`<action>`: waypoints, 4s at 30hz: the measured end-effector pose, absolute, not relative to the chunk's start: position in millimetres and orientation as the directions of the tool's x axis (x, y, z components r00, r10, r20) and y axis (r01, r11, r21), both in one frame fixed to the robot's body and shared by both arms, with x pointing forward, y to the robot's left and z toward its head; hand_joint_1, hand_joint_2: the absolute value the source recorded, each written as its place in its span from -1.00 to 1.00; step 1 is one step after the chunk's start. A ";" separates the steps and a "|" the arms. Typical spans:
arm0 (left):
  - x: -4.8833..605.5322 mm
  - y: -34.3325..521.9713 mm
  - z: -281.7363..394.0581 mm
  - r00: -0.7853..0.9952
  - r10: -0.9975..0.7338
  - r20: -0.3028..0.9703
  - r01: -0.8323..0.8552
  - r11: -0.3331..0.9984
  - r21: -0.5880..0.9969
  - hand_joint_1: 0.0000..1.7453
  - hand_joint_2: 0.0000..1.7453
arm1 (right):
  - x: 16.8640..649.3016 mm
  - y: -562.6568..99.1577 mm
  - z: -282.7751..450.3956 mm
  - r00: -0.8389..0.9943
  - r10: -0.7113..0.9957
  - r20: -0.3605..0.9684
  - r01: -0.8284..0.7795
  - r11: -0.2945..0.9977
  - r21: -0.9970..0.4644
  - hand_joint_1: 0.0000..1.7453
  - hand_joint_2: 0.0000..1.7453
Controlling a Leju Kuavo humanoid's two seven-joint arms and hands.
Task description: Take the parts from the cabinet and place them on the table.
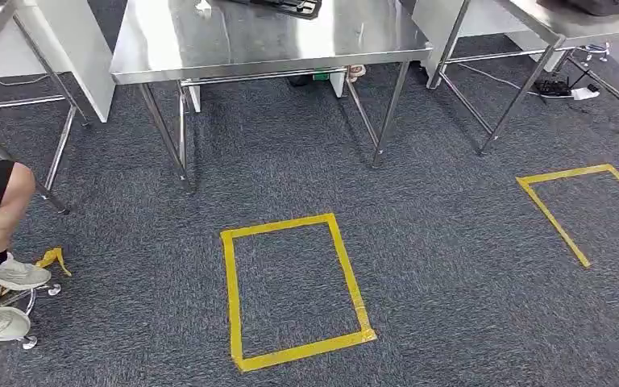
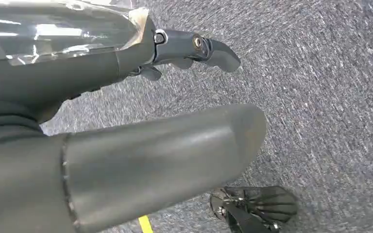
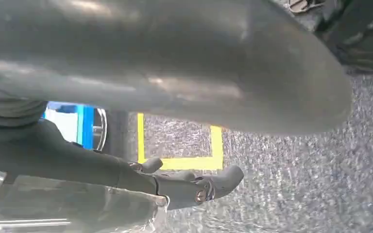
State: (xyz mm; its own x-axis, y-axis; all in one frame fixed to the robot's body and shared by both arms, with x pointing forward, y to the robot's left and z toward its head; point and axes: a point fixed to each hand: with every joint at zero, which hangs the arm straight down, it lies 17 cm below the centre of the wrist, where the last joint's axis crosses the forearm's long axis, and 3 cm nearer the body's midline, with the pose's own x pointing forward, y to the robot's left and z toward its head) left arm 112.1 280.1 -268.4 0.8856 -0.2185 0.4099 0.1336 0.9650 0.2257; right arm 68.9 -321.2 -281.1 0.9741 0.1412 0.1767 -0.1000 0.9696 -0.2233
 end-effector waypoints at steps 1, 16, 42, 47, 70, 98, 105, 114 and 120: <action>111.8 280.1 -268.5 0.886 -0.219 0.410 0.134 0.965 0.226 -1.00 -1.00 | 68.9 -321.0 -281.1 0.974 0.141 0.177 -0.100 0.970 -0.223 -1.00 -1.00; 113.5 277.9 -268.2 0.882 -0.229 0.412 0.146 0.964 0.223 -1.00 -1.00 | 63.8 -316.3 -281.9 0.977 0.128 0.169 -0.089 0.972 -0.219 -1.00 -1.00; 103.5 290.3 -269.1 0.880 -0.235 0.412 0.146 0.961 0.236 -1.00 -1.00 | 54.8 -319.0 -282.5 0.967 0.188 0.173 -0.148 0.963 -0.224 -1.00 -1.00; 102.9 289.1 -269.1 0.878 -0.238 0.414 0.149 0.960 0.235 -1.00 -1.00 | 58.6 -319.8 -281.7 0.959 0.205 0.194 -0.159 0.960 -0.231 -1.00 -1.00; 103.9 276.6 -269.5 0.866 -0.280 0.413 0.219 0.957 0.190 -1.00 -1.00 | 41.7 -313.5 -284.3 0.977 0.165 0.135 -0.135 0.970 -0.204 -1.00 -1.00; 124.3 263.8 -264.9 0.852 -0.275 0.446 0.205 0.958 0.200 -1.00 -1.00 | 38.1 -311.3 -284.6 0.976 0.170 0.134 -0.145 0.973 -0.180 -1.00 -1.00; 120.9 267.4 -265.7 0.854 -0.280 0.438 0.204 0.956 0.212 -1.00 -1.00 | 45.1 -313.4 -283.9 0.973 0.176 0.150 -0.149 0.974 -0.173 -1.00 -1.00; 110.3 271.4 -268.0 0.862 -0.281 0.422 0.209 0.955 0.210 -1.00 -1.00 | 43.7 -313.1 -284.0 0.973 0.177 0.147 -0.151 0.974 -0.170 -1.00 -1.00; 110.3 270.7 -268.1 0.862 -0.280 0.422 0.208 0.956 0.207 -1.00 -1.00 | 40.1 -313.7 -284.3 0.974 0.178 0.143 -0.153 0.974 -0.170 -1.00 -1.00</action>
State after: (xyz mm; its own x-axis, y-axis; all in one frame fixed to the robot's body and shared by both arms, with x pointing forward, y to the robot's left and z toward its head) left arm 110.3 270.7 -268.1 0.8625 -0.2797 0.4218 0.2085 0.9558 0.2074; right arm 40.1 -313.7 -284.3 0.9737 0.1778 0.1427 -0.1529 0.9736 -0.1696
